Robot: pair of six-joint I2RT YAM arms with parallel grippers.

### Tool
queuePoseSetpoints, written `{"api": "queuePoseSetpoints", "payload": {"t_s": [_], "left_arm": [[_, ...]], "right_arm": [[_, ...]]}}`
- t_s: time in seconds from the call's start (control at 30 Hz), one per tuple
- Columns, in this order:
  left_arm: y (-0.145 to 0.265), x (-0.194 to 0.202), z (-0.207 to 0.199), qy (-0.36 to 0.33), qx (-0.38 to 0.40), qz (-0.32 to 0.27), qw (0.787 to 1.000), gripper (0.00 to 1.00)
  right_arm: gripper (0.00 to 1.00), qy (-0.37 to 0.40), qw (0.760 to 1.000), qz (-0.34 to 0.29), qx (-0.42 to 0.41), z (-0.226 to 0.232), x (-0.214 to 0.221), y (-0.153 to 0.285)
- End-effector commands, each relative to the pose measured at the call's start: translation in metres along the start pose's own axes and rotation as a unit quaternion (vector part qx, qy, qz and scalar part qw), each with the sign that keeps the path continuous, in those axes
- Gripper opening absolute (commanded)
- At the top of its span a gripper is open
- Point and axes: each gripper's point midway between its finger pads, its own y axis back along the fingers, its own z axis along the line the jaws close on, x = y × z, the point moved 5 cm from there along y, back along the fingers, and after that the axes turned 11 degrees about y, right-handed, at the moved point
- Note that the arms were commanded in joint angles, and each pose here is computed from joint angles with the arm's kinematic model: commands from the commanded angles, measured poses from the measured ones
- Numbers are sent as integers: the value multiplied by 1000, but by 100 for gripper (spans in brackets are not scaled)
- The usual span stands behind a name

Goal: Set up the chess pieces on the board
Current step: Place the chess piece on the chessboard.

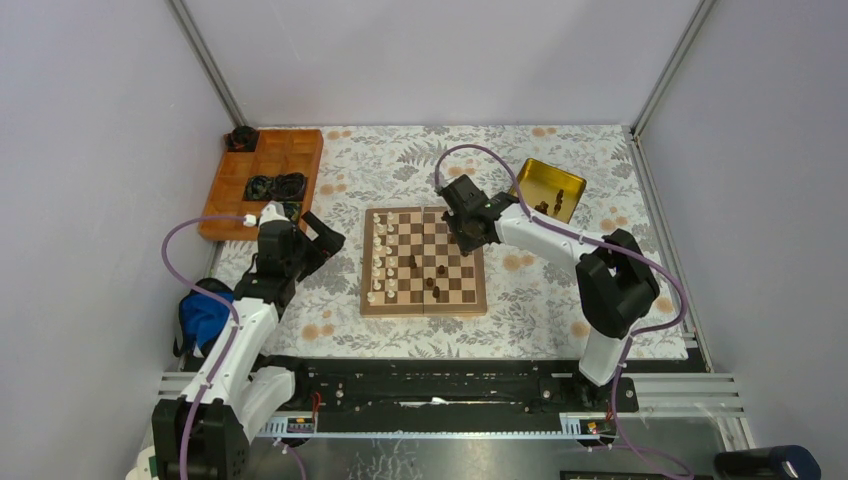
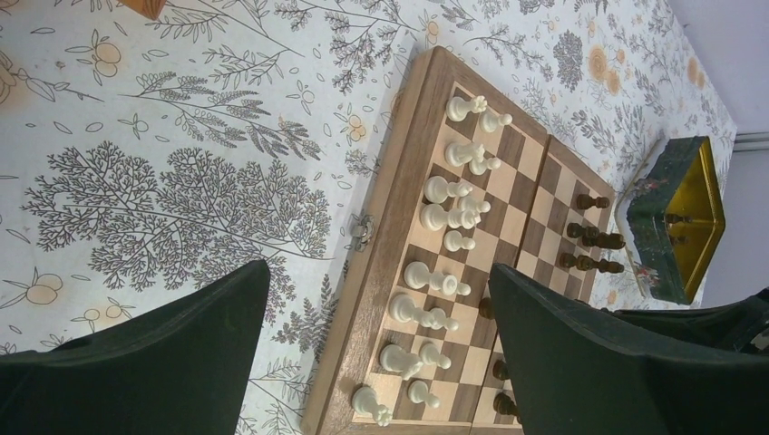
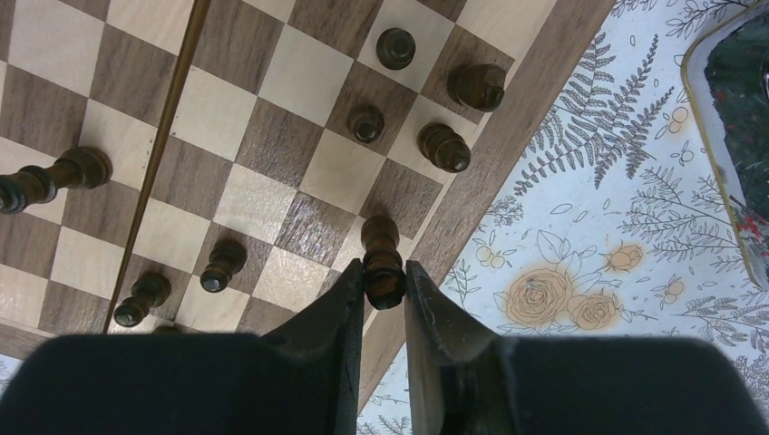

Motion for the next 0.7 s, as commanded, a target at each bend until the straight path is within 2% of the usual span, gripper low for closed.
{"api": "queuePoseSetpoints", "payload": {"t_s": [0.0, 0.67], "left_arm": [[2, -11, -7, -12, 7, -20, 1000, 99], [1, -6, -2, -7, 6, -15, 1000, 99]], "right_arm": [[9, -3, 1000, -23, 17, -11, -17, 2], [9, -6, 1000, -20, 22, -18, -25, -10]]}}
